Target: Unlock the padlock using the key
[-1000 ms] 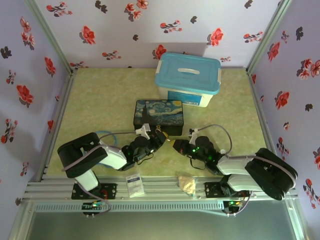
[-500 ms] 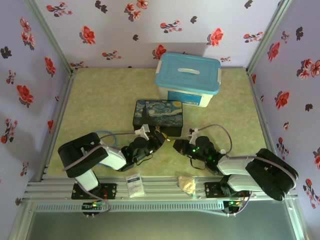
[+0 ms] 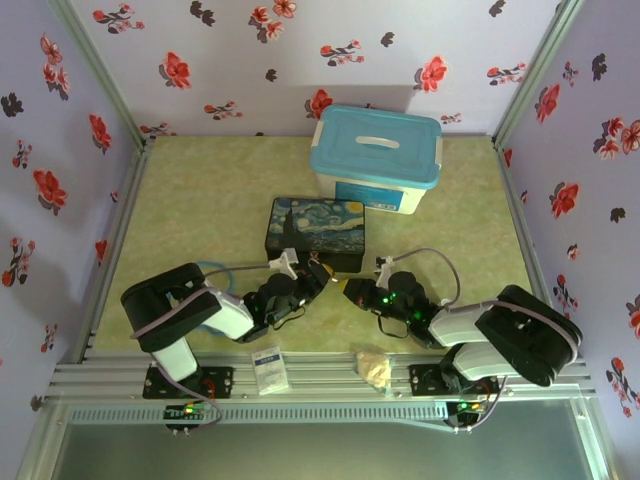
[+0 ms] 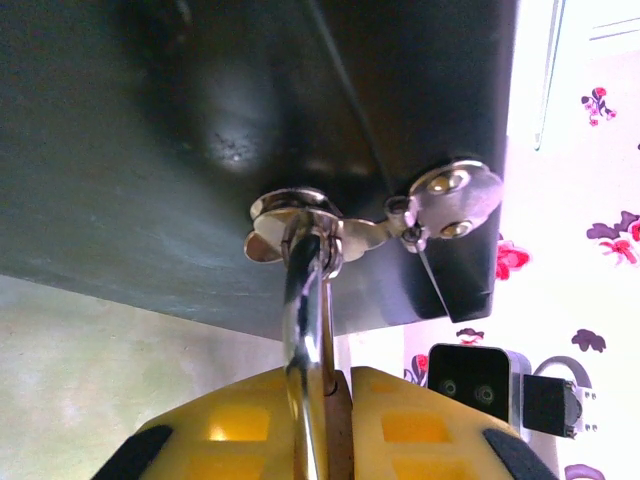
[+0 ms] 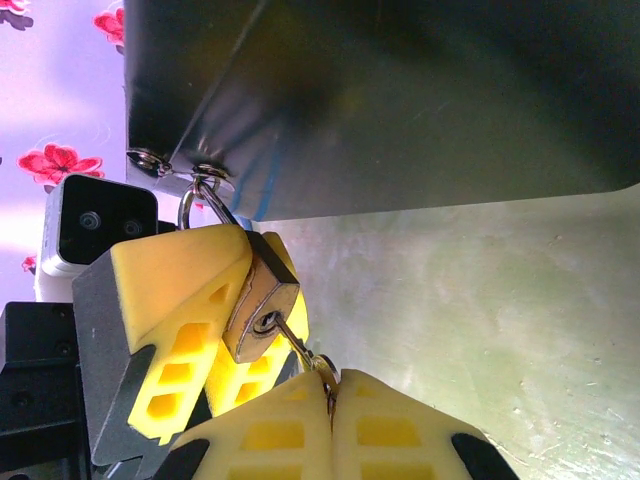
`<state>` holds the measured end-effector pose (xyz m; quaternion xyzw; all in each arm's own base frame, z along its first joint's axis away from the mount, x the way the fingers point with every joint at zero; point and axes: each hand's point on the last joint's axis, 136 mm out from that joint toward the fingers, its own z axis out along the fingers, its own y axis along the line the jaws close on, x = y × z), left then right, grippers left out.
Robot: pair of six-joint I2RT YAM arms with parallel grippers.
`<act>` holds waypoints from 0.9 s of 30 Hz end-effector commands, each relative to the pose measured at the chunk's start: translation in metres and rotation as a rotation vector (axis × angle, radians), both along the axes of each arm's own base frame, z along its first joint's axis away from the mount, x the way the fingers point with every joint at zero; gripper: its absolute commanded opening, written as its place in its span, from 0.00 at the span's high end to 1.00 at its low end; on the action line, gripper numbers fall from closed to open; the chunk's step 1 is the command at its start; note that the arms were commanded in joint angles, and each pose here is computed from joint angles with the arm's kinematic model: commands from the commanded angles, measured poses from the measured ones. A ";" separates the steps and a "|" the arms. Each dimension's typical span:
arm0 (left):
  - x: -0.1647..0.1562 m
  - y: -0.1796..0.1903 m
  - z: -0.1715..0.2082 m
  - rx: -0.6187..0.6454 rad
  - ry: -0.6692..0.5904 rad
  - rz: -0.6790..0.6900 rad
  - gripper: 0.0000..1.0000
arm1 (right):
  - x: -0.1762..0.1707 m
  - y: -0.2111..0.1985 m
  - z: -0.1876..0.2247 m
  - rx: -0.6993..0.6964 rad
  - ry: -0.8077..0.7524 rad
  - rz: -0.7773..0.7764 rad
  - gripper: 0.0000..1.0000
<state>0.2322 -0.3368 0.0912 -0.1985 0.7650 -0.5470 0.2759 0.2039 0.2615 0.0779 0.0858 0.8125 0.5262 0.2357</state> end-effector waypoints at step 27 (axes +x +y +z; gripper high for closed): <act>-0.006 -0.024 0.041 -0.179 -0.041 -0.067 1.00 | 0.022 0.017 0.022 0.207 -0.008 0.007 1.00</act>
